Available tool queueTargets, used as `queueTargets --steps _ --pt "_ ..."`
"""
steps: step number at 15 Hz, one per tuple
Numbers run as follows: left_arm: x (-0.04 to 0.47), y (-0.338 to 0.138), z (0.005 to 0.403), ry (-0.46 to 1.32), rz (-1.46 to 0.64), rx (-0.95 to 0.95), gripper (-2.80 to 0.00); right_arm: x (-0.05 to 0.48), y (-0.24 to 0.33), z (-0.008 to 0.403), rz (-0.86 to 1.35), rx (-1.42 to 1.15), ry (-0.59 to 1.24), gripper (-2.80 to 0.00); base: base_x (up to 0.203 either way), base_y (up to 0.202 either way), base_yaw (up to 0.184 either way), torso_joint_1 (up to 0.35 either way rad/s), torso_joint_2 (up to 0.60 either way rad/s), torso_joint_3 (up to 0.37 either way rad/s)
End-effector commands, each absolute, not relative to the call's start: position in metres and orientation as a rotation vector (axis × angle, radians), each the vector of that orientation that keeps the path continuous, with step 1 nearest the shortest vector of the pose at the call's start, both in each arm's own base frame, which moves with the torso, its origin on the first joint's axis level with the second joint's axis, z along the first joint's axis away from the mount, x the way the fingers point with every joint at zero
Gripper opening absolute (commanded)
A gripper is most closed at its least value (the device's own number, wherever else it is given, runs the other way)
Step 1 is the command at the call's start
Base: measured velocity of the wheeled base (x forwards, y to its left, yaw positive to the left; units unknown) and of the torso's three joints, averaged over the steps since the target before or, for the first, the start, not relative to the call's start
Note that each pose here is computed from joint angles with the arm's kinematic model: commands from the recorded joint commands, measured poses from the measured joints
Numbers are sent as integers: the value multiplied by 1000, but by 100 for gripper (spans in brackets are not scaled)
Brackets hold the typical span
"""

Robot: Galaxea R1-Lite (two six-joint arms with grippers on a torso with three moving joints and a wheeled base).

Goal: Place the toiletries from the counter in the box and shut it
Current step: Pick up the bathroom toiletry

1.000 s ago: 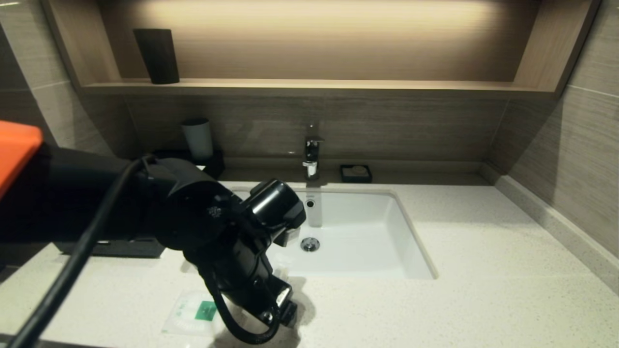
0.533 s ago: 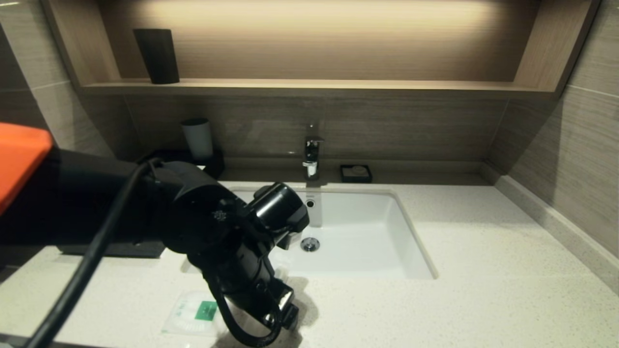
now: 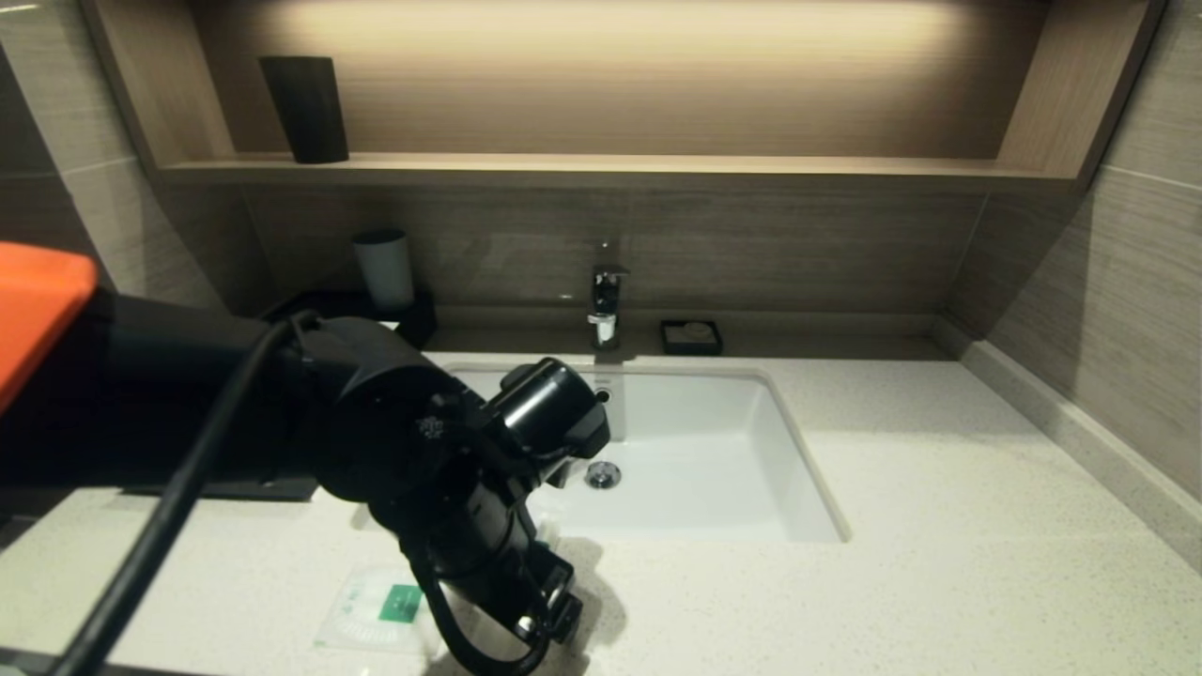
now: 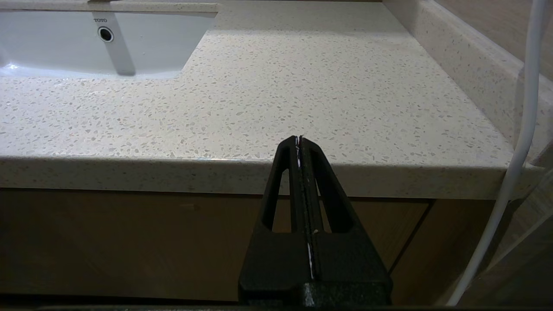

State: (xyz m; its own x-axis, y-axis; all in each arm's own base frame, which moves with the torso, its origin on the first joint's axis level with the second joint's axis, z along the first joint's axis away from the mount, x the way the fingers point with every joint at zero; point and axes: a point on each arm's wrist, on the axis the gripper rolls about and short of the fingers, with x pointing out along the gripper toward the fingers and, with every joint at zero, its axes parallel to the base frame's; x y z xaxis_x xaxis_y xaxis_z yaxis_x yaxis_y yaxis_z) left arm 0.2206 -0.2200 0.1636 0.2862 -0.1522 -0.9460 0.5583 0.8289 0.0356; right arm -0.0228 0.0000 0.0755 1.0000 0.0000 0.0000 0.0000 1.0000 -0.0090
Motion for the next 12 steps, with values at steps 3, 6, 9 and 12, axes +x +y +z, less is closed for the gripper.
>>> queueTargets --steps 3,6,9,12 --pt "221 -221 162 1203 -486 397 0 -23 0 75 0 -9 2 -280 0 0 0 0 0 0" --pt "222 -221 165 1197 -477 377 -280 -23 0 75 0 -9 0 -280 0 0 0 0 0 0" --pt "222 -221 165 1198 -478 370 -280 -23 0 75 0 -9 0 -280 0 0 0 0 0 0" --pt "221 -220 166 1199 -471 359 -280 -23 0 75 0 -9 1 -280 0 0 0 0 0 0"
